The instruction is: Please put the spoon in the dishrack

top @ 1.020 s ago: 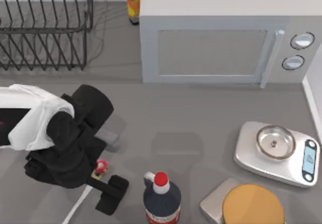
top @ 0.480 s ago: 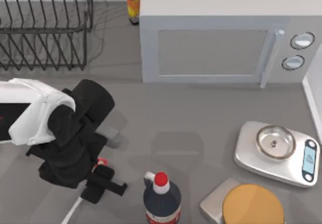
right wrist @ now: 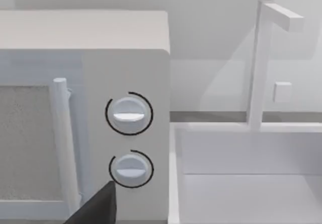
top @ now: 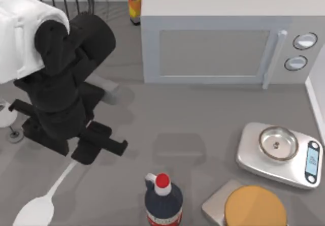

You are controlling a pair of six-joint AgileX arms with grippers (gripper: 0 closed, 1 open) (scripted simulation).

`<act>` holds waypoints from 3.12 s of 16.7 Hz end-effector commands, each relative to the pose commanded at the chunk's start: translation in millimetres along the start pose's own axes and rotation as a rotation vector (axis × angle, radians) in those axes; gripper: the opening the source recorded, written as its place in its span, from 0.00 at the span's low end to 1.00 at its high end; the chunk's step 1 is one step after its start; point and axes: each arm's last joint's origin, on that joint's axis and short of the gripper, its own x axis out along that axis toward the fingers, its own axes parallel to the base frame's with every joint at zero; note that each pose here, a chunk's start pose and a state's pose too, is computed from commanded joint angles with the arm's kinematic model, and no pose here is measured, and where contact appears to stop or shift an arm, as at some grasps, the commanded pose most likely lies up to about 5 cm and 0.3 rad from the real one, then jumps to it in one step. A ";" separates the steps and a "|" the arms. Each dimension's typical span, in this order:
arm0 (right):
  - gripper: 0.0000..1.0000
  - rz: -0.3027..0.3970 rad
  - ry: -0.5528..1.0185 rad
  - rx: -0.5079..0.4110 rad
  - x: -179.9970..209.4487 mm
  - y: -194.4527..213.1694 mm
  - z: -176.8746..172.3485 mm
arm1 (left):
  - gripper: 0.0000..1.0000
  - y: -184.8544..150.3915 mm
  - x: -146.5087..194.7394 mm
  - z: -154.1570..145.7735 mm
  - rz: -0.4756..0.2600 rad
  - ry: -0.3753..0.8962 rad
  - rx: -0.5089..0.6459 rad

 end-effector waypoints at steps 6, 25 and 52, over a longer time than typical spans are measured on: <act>1.00 0.000 0.000 0.000 0.0 0.0 0.0 | 0.00 2.0 -78.4 -19.8 -0.008 -0.046 0.002; 1.00 0.000 0.000 0.000 0.0 0.0 0.0 | 0.00 107.7 -138.3 -54.6 0.047 -1.021 -0.310; 1.00 0.000 0.000 0.000 0.0 0.0 0.0 | 0.00 215.4 -56.3 29.4 0.349 -1.560 -0.350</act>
